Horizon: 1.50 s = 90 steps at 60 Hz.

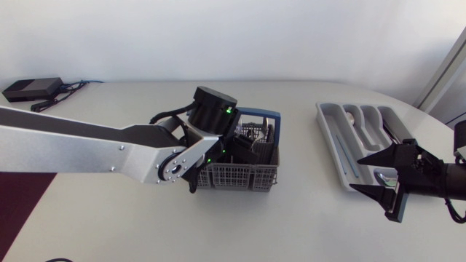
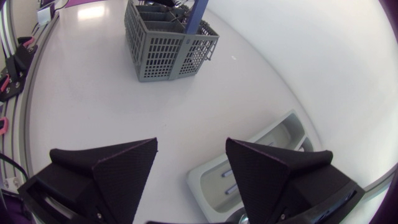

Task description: Unload the cutlery basket into the drawer organizer.

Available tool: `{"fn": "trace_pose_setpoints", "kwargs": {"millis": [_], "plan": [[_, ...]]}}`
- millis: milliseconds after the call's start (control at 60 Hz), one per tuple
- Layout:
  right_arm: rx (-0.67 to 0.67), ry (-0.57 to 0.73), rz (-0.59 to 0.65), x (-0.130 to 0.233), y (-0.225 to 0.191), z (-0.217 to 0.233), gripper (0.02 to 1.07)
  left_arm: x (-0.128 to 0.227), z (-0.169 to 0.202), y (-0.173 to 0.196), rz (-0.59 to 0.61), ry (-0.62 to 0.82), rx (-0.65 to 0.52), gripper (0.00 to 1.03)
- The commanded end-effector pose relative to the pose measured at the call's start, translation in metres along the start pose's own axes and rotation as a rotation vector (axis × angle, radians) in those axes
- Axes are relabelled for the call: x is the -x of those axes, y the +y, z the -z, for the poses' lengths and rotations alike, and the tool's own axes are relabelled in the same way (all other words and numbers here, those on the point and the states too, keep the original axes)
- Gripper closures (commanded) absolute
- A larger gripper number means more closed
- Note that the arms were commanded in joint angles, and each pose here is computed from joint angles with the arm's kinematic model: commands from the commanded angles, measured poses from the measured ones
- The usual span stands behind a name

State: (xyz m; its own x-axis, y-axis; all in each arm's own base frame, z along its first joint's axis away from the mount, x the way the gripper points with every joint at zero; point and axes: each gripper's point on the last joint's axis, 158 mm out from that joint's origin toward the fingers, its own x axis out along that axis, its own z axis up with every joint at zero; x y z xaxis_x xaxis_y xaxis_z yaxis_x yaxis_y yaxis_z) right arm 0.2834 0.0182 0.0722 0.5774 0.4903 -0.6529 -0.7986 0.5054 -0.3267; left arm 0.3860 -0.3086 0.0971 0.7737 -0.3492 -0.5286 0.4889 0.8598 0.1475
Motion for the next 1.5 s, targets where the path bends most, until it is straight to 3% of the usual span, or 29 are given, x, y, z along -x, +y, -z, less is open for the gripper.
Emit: {"fn": "trace_pose_setpoints", "kwargs": {"millis": [0, 100, 200, 633, 1100, 1483], "plan": [[-0.020, -0.009, -0.015, -0.003, 0.010, 0.001, 0.27, -0.010, 0.019, -0.004, -0.010, 0.037, -0.009, 0.45], [-0.017, -0.016, -0.012, -0.003, 0.010, 0.000, 0.27, -0.014, 0.020, -0.005, -0.010, 0.038, -0.009, 0.50], [-0.017, -0.016, -0.014, -0.004, 0.011, 0.001, 0.27, -0.015, 0.017, -0.007, -0.007, 0.025, -0.006, 0.72], [-0.011, -0.019, -0.012, -0.003, 0.018, 0.001, 0.27, -0.018, 0.018, -0.008, -0.006, -0.007, -0.020, 0.99], [-0.001, -0.034, -0.014, -0.003, 0.022, -0.009, 0.27, -0.002, 0.032, -0.003, 0.004, -0.025, -0.052, 1.00], [0.002, -0.043, -0.006, -0.002, 0.025, -0.014, 0.27, 0.031, 0.033, -0.007, 0.024, -0.145, -0.118, 1.00]]}}
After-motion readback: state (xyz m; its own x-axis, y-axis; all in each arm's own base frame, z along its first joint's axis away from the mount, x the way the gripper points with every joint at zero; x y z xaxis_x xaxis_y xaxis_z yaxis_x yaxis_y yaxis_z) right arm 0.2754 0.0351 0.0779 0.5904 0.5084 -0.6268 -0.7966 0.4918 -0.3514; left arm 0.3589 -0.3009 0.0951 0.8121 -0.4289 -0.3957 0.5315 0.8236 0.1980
